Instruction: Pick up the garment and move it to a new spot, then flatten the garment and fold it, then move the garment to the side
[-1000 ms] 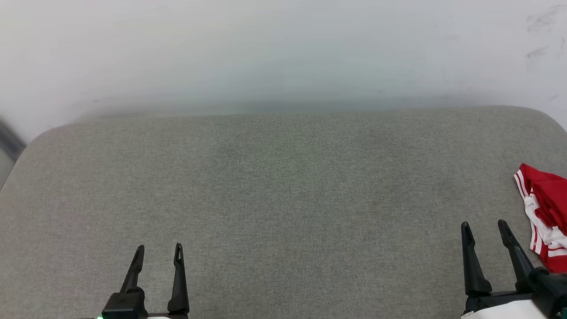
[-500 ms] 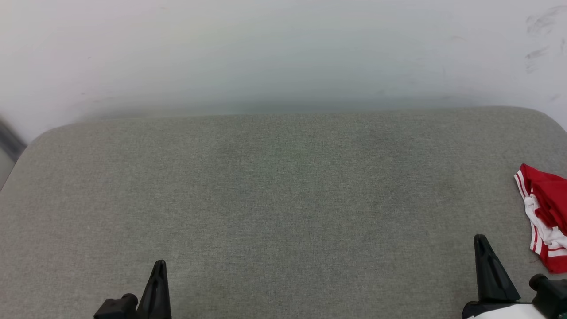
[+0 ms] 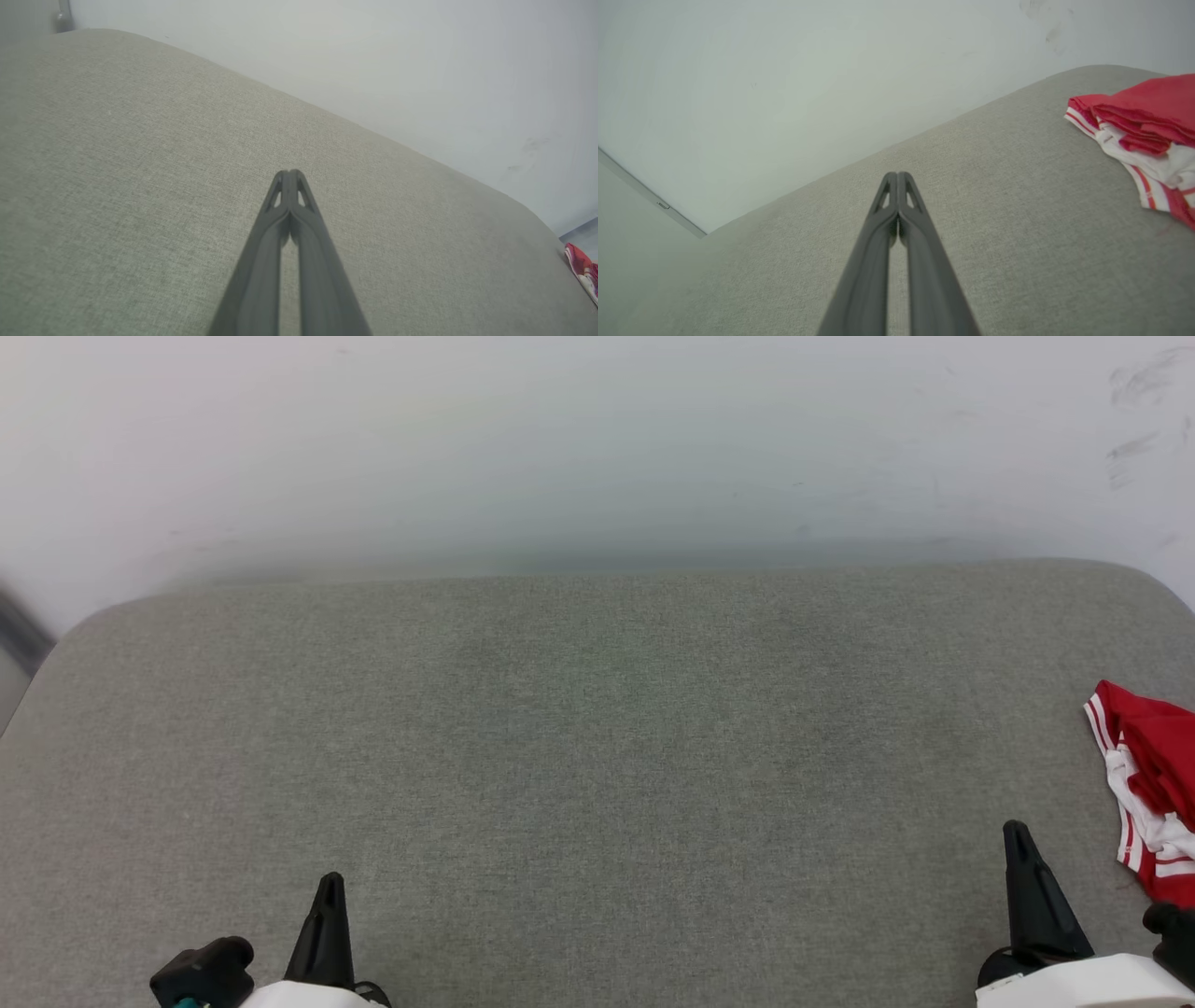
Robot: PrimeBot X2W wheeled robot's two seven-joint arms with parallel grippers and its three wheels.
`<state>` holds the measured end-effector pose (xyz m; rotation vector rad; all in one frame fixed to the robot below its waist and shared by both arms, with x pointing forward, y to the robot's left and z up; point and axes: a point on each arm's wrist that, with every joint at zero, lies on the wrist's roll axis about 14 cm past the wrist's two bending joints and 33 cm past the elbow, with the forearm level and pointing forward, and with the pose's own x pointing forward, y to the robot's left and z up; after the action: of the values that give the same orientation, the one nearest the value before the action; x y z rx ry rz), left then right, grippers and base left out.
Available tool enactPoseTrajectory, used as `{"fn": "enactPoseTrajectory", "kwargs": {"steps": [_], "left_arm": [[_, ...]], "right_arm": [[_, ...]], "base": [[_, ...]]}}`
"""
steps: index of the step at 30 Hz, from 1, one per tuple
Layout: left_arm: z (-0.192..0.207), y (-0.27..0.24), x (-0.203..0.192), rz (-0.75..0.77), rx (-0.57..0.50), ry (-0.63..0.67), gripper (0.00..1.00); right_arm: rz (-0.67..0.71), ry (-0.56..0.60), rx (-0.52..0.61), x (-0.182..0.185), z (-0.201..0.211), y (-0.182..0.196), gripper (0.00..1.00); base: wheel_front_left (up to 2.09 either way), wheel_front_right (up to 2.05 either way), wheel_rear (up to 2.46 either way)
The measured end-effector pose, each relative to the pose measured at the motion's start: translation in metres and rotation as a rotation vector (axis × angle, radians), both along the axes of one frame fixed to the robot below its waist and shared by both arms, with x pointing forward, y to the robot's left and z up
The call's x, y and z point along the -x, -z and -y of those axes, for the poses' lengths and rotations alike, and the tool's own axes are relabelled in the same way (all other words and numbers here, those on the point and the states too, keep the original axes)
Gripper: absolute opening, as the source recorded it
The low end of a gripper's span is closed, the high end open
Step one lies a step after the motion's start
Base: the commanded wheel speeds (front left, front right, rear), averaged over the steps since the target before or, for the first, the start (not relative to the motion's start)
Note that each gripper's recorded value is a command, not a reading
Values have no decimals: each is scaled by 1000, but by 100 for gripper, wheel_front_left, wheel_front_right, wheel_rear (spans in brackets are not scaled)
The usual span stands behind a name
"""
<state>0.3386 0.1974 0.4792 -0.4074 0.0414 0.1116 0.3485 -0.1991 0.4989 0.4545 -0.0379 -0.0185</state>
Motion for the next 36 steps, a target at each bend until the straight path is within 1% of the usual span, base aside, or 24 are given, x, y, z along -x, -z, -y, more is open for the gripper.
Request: {"fn": "enactPoseTrajectory", "kwargs": {"steps": [19, 36], "left_arm": [[-3, 2, -12, -10, 305, -14, 0], [-3, -1, -22, 0, 530, -11, 0]], "right_arm": [[-25, 18, -289, -9, 4, 3, 0], [-39, 20, -505, -16, 5, 5, 0]], "base": [[0, 0, 0], [0, 0, 0]]}}
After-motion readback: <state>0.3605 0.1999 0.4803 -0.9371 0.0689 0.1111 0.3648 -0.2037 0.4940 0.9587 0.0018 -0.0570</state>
